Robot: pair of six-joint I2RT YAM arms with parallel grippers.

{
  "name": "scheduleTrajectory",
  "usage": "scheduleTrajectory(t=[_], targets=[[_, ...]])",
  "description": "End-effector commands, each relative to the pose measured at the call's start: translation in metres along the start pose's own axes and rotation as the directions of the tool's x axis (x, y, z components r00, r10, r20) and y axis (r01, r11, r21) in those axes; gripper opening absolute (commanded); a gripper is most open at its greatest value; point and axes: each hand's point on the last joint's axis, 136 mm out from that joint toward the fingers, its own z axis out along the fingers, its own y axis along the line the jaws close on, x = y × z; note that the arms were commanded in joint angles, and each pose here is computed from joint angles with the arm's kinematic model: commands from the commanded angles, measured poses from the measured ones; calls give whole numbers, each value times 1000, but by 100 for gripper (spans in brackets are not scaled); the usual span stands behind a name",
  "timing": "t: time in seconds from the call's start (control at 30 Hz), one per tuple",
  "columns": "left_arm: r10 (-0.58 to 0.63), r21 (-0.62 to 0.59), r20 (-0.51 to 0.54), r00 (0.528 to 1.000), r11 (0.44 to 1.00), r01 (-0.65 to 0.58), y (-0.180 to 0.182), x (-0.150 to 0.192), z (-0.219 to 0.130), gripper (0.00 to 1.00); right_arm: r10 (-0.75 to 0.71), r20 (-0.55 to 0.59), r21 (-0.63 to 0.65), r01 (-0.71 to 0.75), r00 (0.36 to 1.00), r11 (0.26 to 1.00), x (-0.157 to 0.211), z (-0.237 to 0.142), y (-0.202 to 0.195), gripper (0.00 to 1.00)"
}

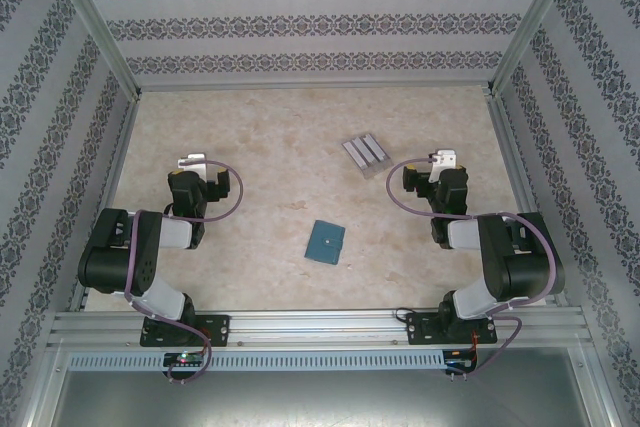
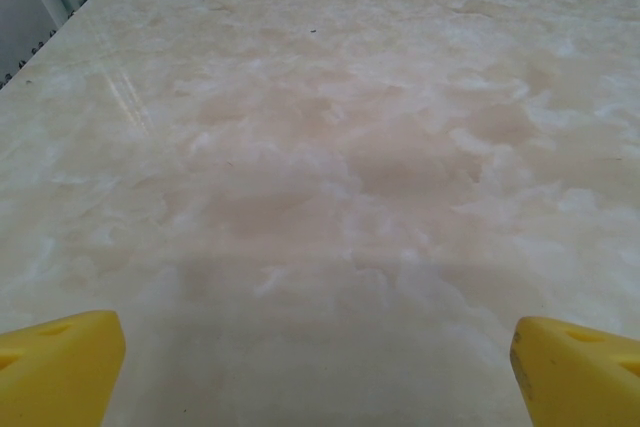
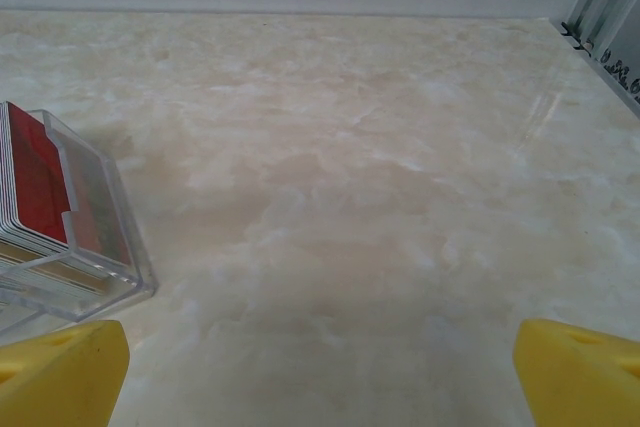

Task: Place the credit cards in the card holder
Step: Reset both arms

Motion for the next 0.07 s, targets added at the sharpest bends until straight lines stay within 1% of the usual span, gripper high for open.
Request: scheduleTrajectory(t=[0.0,0.03], targets=[[-21,7,10,1000,1000,21,0,-6,0,100,-15,47,-12,15,999,1000,-16,-1,4,98],[-21,6,9,1000,1000,21,0,-6,0,100,-18,51,-15,19,999,1000,-16,-2,5,98]])
